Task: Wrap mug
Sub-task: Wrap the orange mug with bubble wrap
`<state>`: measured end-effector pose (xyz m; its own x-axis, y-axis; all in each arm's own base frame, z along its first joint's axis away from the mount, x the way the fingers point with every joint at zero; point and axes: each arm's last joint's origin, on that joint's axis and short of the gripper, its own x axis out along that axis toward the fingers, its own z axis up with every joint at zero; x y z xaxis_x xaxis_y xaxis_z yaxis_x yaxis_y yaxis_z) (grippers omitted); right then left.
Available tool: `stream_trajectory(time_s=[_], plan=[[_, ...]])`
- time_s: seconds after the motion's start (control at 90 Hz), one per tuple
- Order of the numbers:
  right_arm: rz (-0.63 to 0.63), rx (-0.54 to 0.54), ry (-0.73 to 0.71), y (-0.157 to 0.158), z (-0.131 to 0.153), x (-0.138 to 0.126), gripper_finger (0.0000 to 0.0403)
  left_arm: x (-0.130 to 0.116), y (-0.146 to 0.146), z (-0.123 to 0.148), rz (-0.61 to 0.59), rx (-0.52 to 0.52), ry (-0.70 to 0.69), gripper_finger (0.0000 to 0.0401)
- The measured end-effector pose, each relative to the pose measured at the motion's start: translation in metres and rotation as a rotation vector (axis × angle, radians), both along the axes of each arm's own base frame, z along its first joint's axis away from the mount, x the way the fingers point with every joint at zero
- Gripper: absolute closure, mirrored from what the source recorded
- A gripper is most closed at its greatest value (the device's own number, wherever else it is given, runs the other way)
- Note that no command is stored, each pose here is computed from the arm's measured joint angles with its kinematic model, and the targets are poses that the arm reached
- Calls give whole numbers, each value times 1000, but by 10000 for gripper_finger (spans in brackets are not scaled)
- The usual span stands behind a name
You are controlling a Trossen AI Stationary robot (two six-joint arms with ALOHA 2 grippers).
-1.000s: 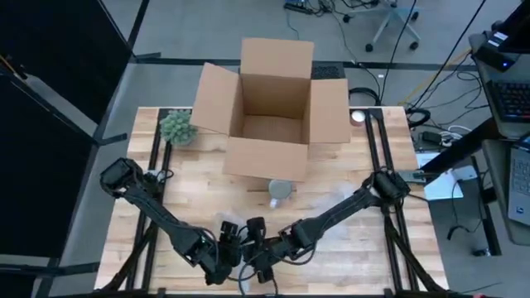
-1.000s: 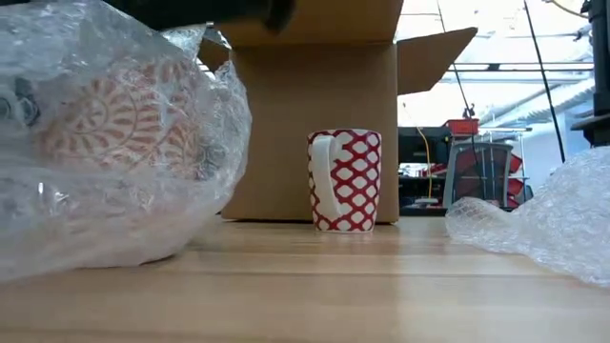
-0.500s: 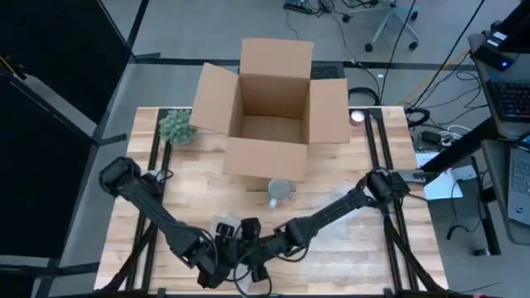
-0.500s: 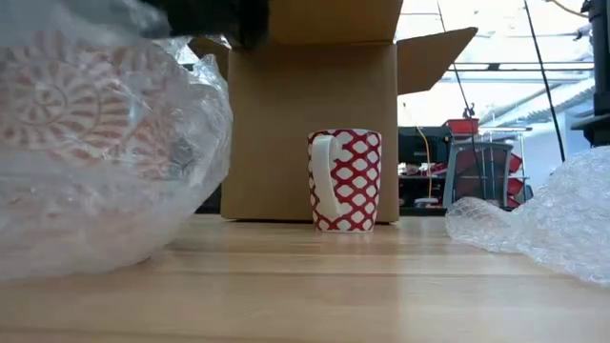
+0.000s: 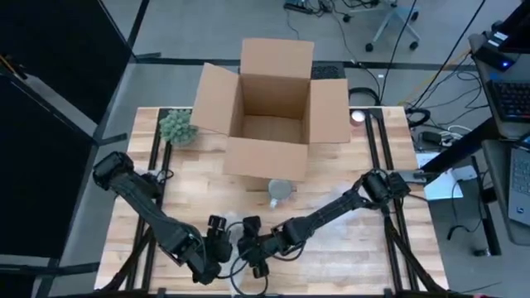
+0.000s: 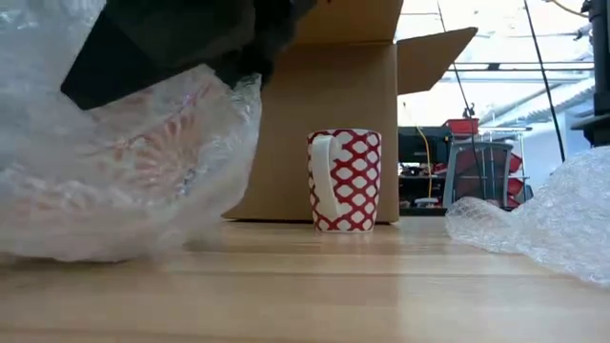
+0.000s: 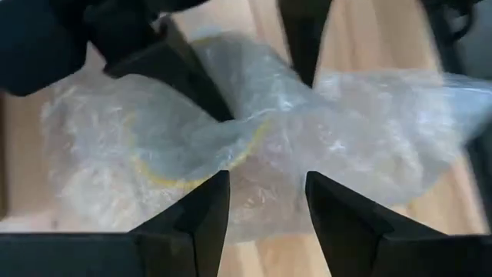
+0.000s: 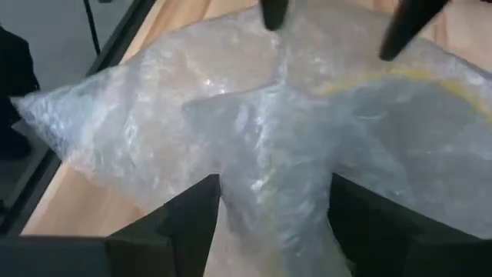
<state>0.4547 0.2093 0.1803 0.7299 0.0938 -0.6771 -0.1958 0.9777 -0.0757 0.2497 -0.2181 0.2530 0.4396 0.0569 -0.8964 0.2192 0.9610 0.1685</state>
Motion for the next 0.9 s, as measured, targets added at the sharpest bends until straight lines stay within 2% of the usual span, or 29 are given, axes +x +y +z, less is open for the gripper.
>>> stream_trajectory(time_s=[0.233,0.356,0.4,0.511,0.644,0.9], plan=[[0,7,-17,1,2,1,186,-2,7,14,74,53,-136,240],[1,8,-21,1,3,1,186,2,2,13,39,3,-167,240],[2,8,-23,1,3,1,186,4,0,11,13,-33,-168,240],[2,8,-25,1,4,1,186,5,-1,4,2,-30,-194,240],[3,9,-26,1,4,1,186,6,1,-9,49,-58,-216,240],[1,8,-42,1,8,1,186,-2,12,-46,186,-49,-249,240]])
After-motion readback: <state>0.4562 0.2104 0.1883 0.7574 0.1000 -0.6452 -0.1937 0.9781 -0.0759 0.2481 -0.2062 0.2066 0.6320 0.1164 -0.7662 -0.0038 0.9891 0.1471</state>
